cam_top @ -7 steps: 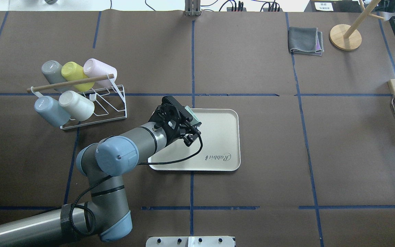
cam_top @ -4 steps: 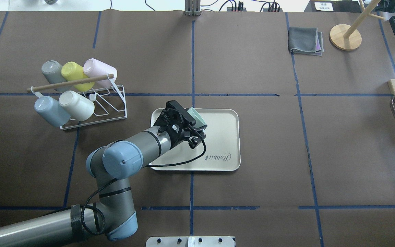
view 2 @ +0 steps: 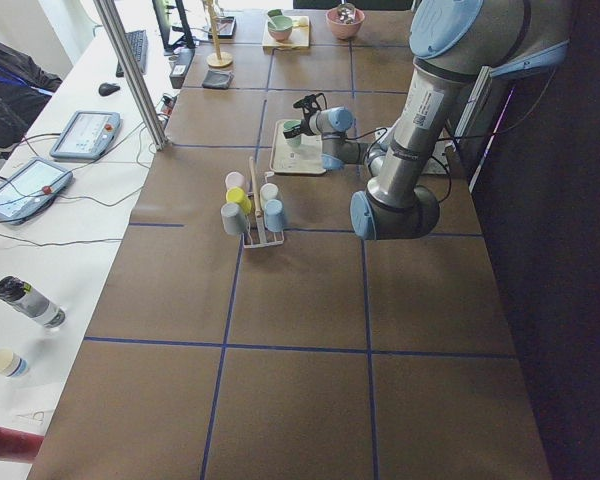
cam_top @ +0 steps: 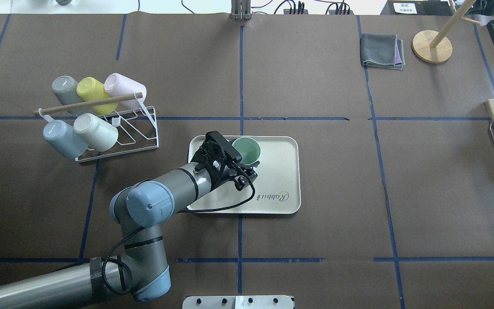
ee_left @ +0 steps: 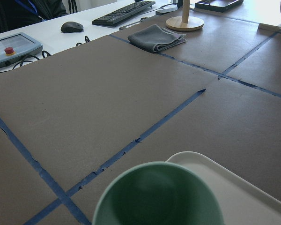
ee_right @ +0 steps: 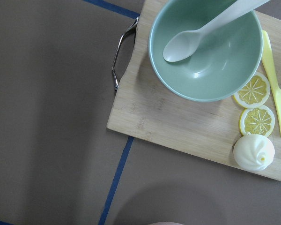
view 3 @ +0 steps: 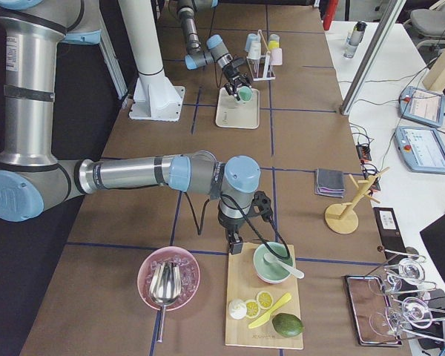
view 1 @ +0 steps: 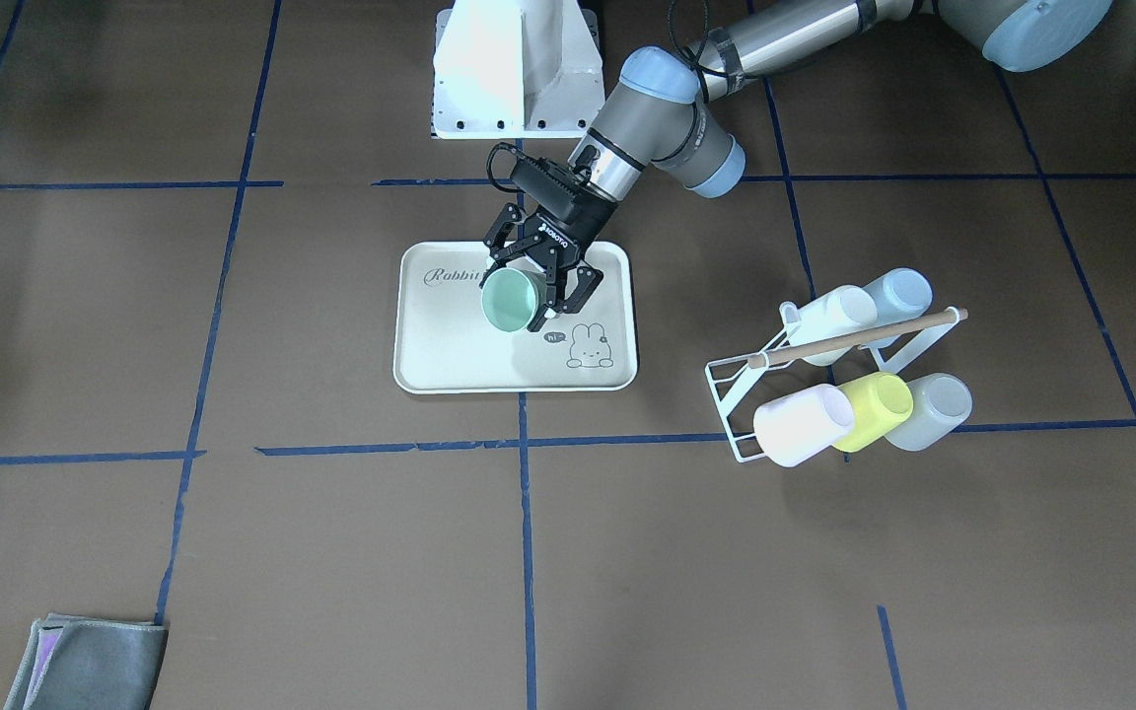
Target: Pick up and place green cup on tray
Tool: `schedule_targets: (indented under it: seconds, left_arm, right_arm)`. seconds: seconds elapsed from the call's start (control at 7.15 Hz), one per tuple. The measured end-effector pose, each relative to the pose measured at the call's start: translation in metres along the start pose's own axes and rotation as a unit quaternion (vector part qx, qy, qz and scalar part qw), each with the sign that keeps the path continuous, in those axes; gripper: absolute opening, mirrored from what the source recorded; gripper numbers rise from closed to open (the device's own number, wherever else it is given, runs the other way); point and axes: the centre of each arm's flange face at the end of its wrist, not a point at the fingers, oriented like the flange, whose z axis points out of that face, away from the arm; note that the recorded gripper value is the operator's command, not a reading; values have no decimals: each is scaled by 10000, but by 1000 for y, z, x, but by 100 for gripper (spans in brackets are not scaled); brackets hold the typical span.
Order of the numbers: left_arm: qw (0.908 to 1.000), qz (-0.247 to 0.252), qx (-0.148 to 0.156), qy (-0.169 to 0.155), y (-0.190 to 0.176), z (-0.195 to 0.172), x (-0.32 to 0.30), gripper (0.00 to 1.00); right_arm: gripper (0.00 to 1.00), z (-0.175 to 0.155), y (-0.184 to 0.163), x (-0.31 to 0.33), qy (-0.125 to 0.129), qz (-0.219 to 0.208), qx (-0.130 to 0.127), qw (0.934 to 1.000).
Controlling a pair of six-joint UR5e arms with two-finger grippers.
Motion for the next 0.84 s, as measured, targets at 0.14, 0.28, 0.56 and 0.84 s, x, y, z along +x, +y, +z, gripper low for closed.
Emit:
schedule_targets:
  seconds: [0.14,0.28,0.56,0.84]
  left_arm:
    - [10000,2,-8,3,2,1,0,86]
    - [10000,4,-15,7,3,1,0,86]
    - [10000,11,-42,4,5,3,0,90]
    - [10000,22,-56,-2,6,4,0,100]
  right_arm:
    - [100,0,0,0,1,-2,3,10000]
    - [100,0,0,0,2,-4,5,10000]
    - [100,-1,-1,0,3,-5,7,10000]
    - [100,-1,0,0,2,-4,5,10000]
